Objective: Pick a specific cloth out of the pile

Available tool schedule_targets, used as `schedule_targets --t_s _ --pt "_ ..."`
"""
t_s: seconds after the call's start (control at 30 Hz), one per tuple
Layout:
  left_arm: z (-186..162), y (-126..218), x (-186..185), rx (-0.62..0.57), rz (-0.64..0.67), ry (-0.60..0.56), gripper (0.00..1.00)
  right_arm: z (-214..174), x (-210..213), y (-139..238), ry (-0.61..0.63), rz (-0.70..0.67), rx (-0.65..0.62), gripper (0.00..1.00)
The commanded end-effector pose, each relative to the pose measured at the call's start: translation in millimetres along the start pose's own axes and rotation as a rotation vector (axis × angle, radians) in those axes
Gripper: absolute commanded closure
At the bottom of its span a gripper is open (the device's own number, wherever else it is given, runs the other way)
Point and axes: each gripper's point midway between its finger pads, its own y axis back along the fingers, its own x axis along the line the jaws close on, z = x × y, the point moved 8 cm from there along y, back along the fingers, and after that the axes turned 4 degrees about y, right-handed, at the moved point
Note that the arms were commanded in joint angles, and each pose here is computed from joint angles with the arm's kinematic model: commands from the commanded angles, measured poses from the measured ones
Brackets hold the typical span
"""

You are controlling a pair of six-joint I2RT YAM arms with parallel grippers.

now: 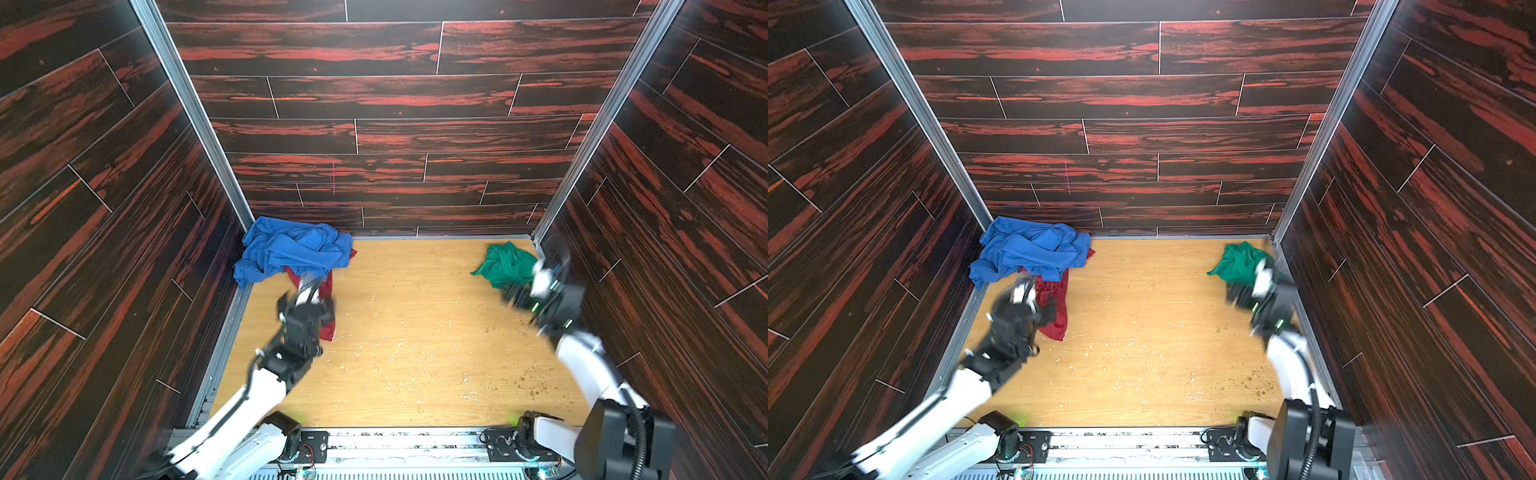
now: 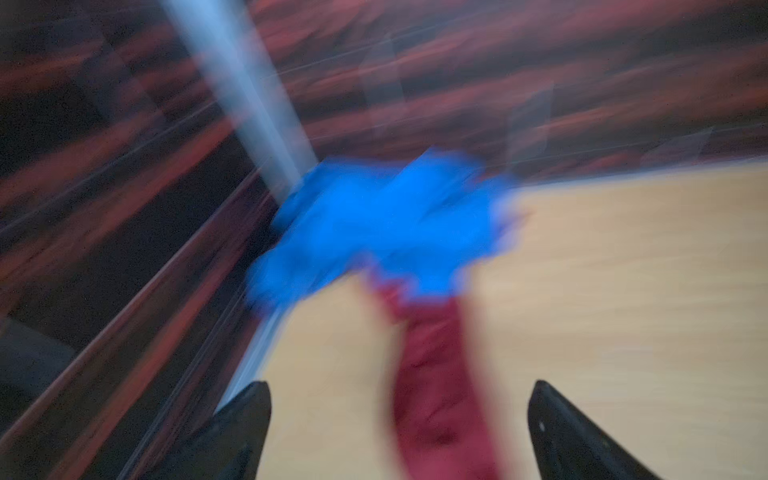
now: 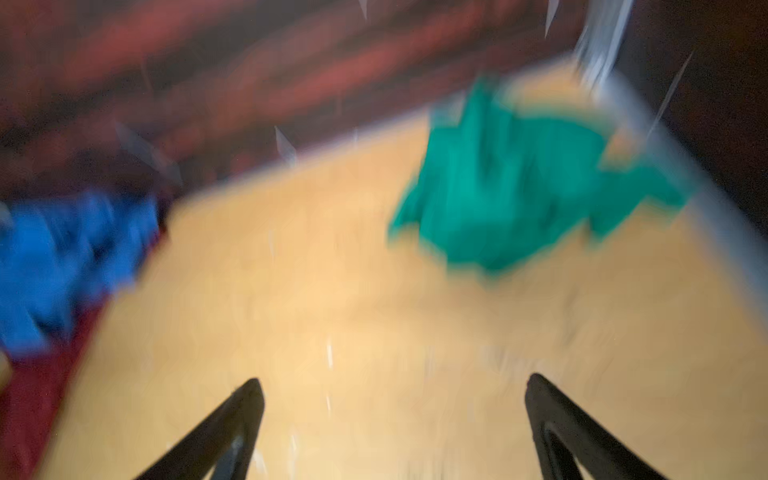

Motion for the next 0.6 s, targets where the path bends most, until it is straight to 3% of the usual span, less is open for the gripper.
schedule_targets --t_s 0.0,0.17,0.33,0.47,0.57 --pt "-23 -17 20 -0.103 0.174 0.165 0.01 -2 -2 10 0.085 -0.057 -0.207 0.01" --pt "-38 -52 7 -0.062 0.097 0.173 0.01 -23 -13 5 0.123 -0.127 -0.284 0.01" --pt "-43 -76 3 -0.077 0.017 0.145 0.01 -31 -10 -13 0.146 -0.018 -0.355 0.01" --pt "-64 -79 19 -0.135 0.052 0.261 0.01 -27 -6 -19 0.207 -0.011 -0.353 0.01" --pt "-63 -87 17 -0.110 0.068 0.249 0.01 -32 -6 -5 0.232 -0.045 -0.438 0.01"
